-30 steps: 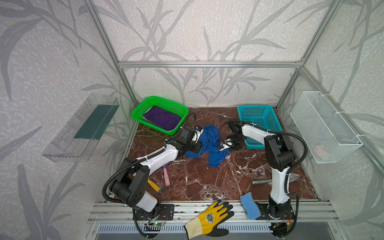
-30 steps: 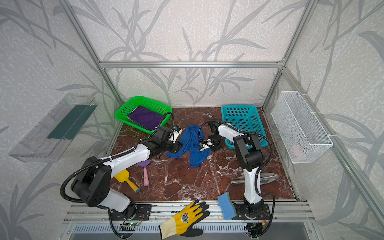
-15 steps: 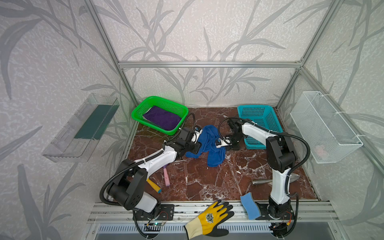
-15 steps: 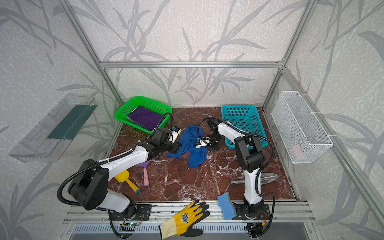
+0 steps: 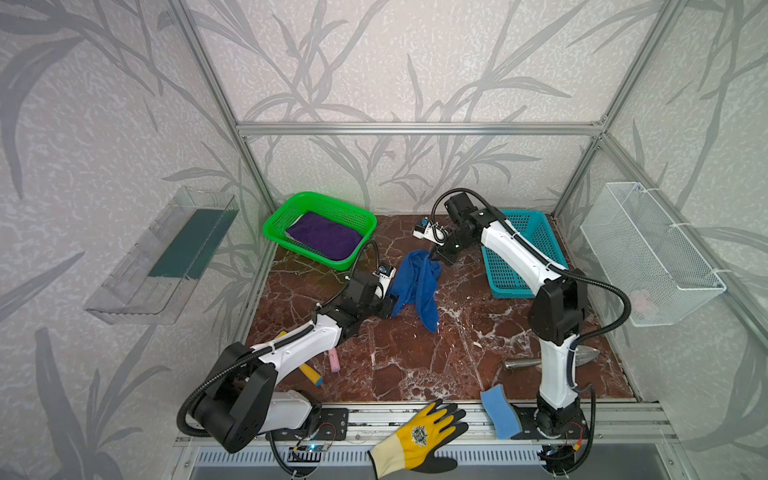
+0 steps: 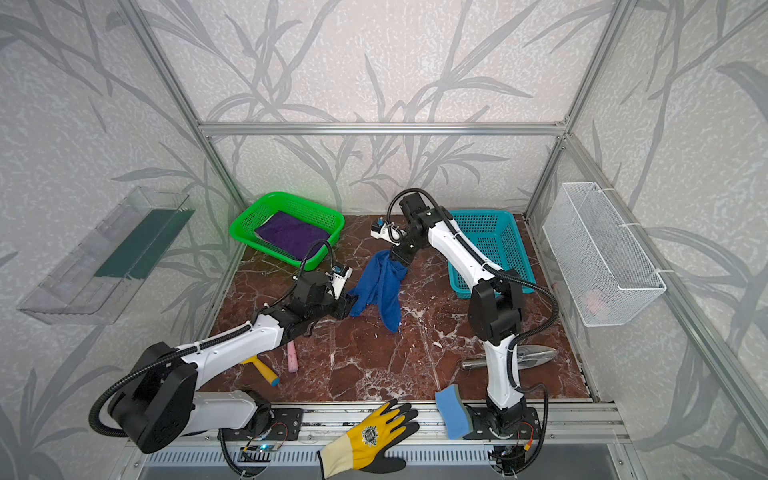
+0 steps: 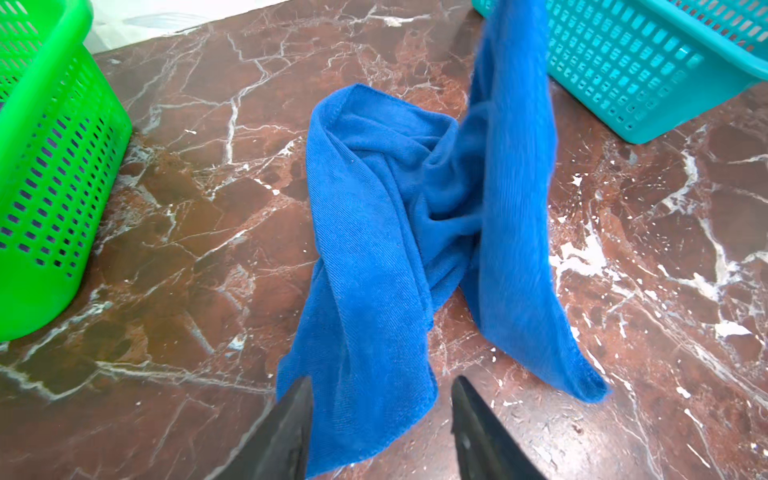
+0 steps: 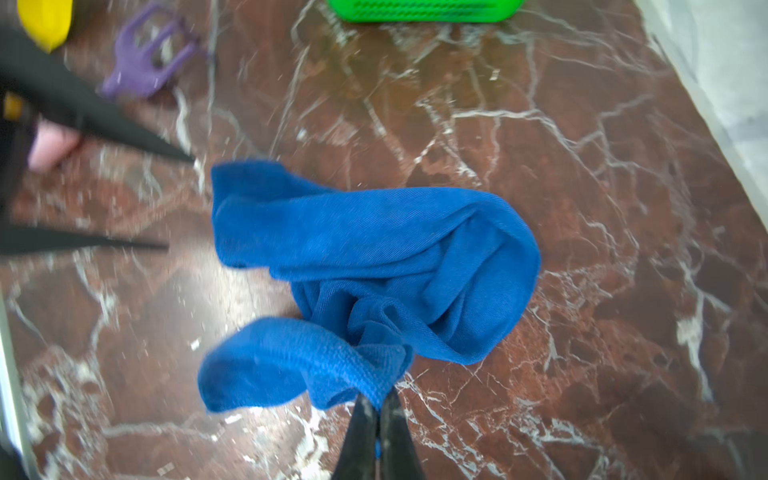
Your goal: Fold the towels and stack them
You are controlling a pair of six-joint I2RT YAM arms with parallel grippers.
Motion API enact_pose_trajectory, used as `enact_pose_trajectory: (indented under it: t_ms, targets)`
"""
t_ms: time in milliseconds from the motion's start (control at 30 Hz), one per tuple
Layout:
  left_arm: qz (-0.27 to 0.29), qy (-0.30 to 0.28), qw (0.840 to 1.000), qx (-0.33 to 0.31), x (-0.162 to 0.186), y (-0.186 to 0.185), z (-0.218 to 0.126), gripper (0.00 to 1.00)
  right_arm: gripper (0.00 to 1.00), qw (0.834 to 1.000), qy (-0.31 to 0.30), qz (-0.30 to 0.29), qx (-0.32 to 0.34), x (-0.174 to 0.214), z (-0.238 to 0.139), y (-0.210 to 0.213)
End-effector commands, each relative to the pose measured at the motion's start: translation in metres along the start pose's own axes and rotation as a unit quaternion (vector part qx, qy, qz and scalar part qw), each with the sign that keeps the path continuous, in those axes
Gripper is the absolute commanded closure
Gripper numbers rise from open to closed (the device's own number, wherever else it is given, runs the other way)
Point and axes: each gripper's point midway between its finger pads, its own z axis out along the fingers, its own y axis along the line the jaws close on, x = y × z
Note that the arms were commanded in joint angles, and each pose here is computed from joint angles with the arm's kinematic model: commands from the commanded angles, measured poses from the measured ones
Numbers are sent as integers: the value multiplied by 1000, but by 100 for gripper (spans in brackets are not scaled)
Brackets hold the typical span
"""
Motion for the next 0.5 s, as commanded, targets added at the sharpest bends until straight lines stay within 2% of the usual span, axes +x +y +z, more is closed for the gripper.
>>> enact_pose_trajectory:
  t_ms: [0, 167, 333, 467]
  targets:
    - [-14, -31, 999, 7, -10, -11, -1, 40, 100, 993, 27, 116, 4, 7, 17, -7]
    - [-28, -2, 999, 18, 1, -21, 12, 40, 100, 987, 41, 155, 33, 11, 31, -24]
    - [-42, 4, 997, 59, 2, -55, 18, 40, 100, 982, 52, 175, 46, 13, 39, -33]
    - [-51, 45, 994, 81, 12, -86, 29, 39, 100, 981, 51, 178, 52, 12, 40, -36]
